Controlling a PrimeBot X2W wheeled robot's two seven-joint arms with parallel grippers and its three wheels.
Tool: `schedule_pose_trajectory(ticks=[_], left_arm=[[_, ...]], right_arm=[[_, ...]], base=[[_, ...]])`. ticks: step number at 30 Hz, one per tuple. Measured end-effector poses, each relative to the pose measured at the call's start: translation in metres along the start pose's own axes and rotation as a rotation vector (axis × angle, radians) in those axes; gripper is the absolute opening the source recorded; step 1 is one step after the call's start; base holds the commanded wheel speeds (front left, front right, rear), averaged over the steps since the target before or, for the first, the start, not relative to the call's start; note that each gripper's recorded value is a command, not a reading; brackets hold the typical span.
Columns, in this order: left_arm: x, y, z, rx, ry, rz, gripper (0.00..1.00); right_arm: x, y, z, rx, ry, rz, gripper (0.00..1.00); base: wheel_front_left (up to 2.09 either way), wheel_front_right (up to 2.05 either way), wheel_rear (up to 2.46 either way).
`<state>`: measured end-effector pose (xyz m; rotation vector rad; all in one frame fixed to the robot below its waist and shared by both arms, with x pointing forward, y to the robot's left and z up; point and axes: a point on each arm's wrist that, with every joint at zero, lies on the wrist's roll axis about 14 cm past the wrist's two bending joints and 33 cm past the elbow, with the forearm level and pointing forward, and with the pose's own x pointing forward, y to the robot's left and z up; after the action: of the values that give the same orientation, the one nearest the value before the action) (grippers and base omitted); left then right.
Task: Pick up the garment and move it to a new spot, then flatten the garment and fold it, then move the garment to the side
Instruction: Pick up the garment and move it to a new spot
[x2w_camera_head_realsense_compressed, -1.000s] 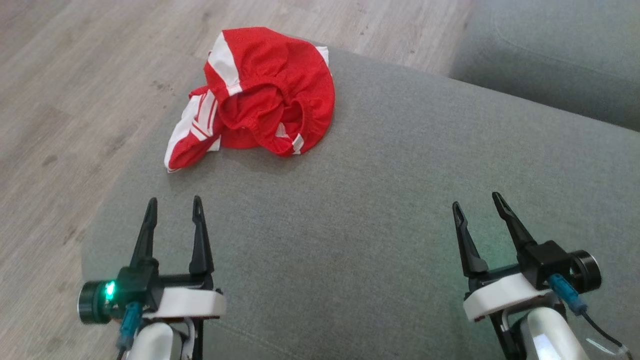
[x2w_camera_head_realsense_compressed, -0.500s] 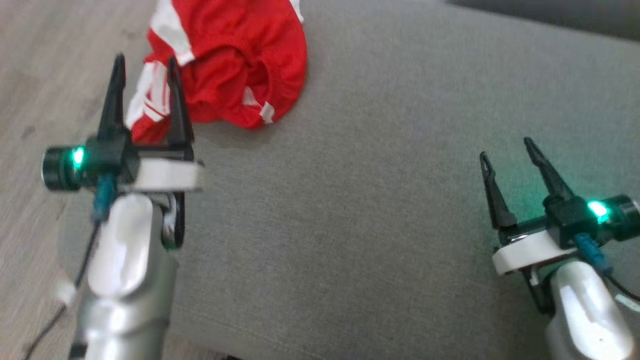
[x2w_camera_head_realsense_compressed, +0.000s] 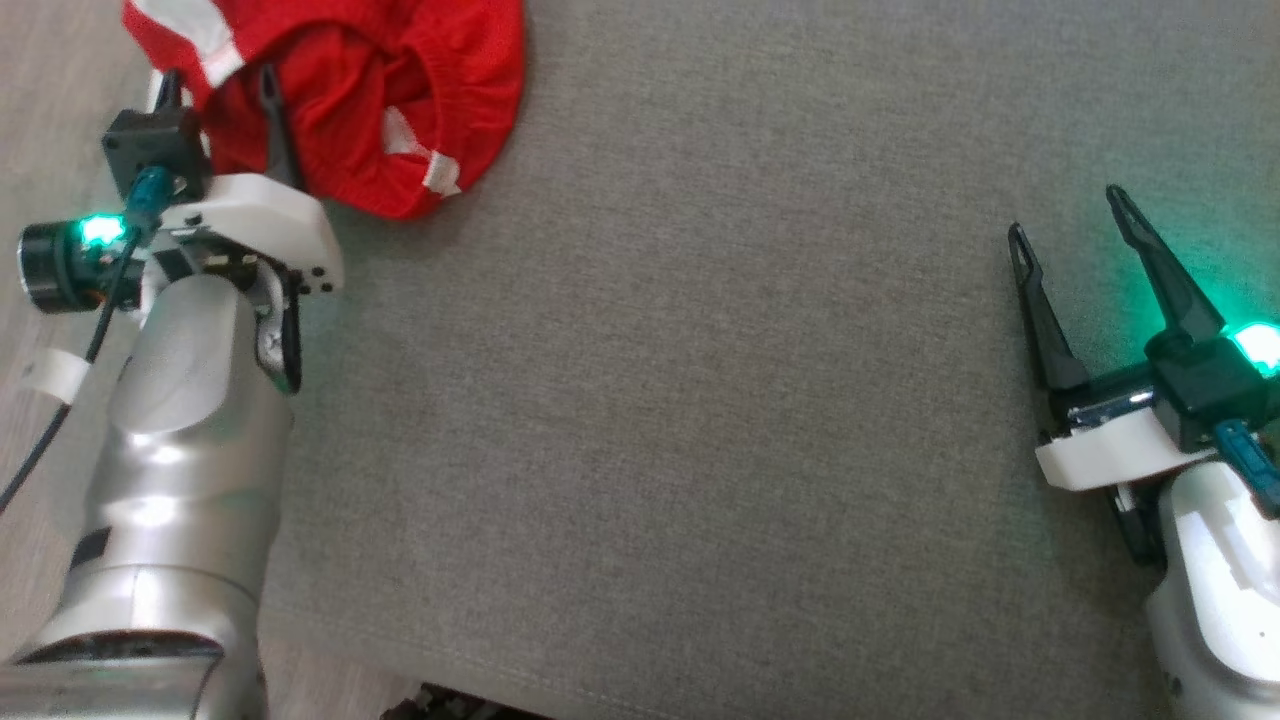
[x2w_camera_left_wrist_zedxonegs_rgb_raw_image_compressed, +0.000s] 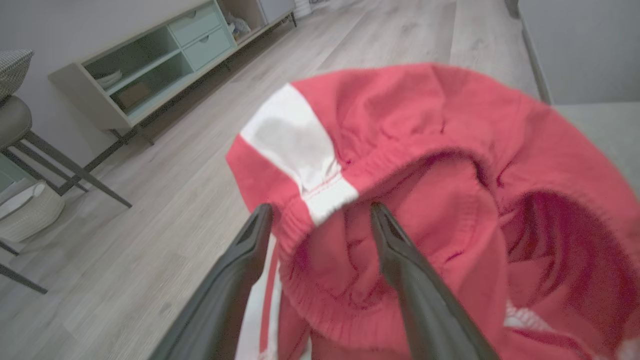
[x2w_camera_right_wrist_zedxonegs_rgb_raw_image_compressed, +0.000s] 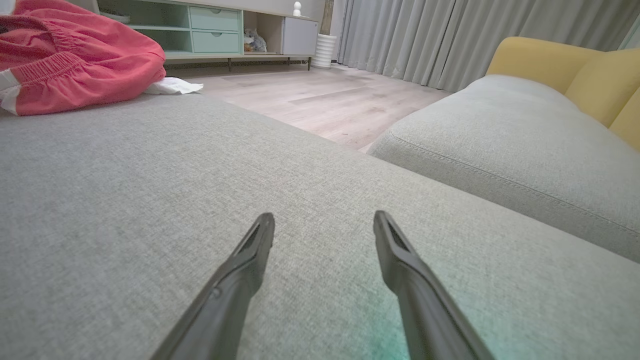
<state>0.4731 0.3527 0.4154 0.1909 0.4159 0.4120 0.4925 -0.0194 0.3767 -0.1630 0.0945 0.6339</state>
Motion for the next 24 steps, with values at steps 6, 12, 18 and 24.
schedule_pose_trajectory(ticks=[6,12,18,24], left_arm=[[0.013,-0.004,-0.021,0.023,0.068,-0.002,1.00],[0.024,-0.001,0.000,0.054,-0.027,0.012,0.00],[0.028,-0.011,0.056,0.082,-0.204,-0.001,0.00],[0.007,-0.036,0.147,0.159,-0.490,-0.102,0.00]], right_arm=[[0.006,-0.004,-0.002,0.006,-0.017,-0.002,1.00],[0.007,-0.004,-0.004,0.010,-0.025,-0.002,1.00],[0.006,-0.006,-0.001,0.006,-0.025,-0.010,1.00],[0.001,-0.009,0.014,0.016,-0.027,-0.047,1.00]], base=[[0.00,0.00,0.00],[0.00,0.00,0.00],[0.00,0.00,0.00],[0.00,0.00,0.00]])
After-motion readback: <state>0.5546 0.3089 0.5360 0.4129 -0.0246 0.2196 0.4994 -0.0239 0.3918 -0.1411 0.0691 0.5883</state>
